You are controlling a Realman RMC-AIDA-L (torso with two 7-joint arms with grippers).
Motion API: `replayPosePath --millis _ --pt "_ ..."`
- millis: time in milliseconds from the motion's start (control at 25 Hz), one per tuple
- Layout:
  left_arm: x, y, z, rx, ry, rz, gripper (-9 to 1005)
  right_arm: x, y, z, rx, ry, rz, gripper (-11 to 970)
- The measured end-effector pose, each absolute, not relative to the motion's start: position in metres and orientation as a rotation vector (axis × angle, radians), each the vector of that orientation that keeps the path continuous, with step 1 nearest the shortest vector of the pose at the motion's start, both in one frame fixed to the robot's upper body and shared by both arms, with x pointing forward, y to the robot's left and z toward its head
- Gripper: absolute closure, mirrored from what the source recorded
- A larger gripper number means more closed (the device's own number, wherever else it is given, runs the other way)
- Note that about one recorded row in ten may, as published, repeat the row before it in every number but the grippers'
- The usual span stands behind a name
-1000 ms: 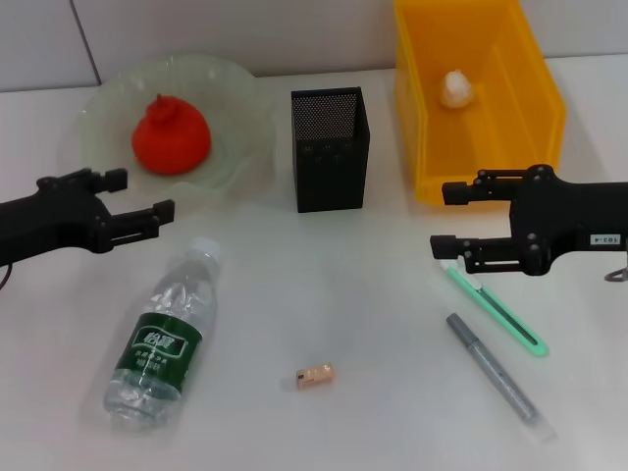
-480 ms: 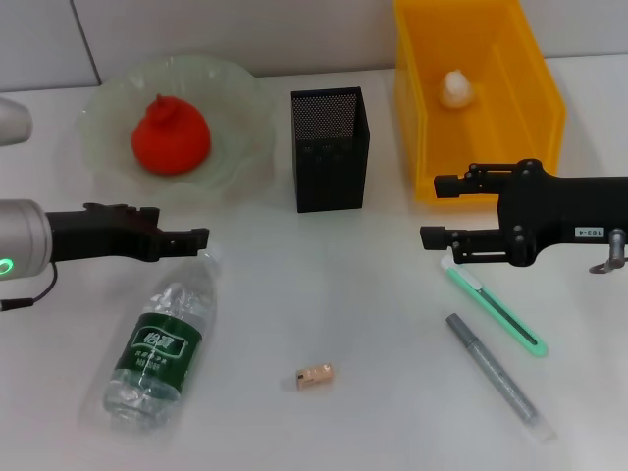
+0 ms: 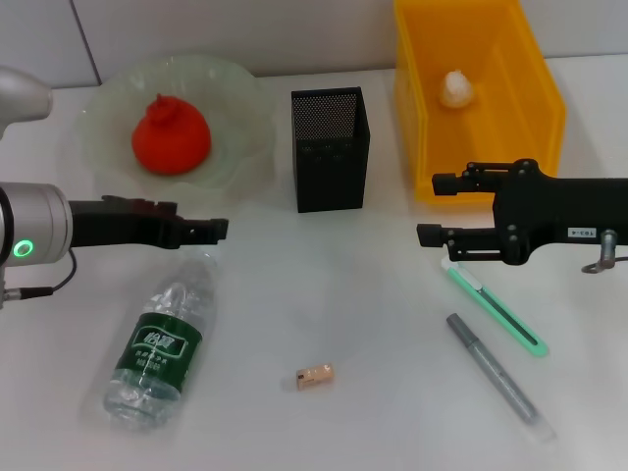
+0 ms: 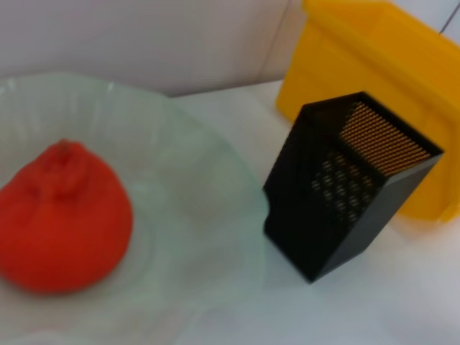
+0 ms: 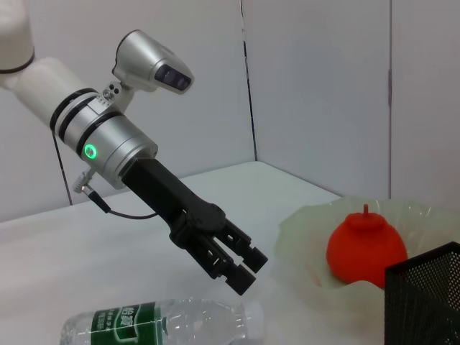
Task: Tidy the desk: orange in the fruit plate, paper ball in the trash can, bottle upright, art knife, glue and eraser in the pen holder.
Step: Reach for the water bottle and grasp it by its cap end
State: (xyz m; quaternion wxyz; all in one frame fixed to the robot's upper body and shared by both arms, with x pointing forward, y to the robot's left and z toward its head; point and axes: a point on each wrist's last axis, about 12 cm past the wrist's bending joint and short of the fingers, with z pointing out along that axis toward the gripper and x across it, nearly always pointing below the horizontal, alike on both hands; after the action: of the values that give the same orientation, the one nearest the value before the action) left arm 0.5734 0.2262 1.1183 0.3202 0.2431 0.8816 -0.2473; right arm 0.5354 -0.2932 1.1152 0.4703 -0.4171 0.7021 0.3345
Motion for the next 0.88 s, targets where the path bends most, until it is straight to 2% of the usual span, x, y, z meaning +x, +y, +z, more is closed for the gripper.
replayPosePath --millis 280,560,880 --pt "0.573 0.221 1.125 0.614 2.424 -0.547 149 0.537 -0.291 1.115 -1.025 1.719 0.825 249" --pt "0.575 0.216 1.129 0.572 2.467 -0.568 151 0.537 -0.29 1.113 -1.031 1.705 0.821 249" --pt "0.579 0.201 1.134 0.656 2.482 -0.595 157 0.537 -0.289 1.109 -1.044 1.686 0.82 250"
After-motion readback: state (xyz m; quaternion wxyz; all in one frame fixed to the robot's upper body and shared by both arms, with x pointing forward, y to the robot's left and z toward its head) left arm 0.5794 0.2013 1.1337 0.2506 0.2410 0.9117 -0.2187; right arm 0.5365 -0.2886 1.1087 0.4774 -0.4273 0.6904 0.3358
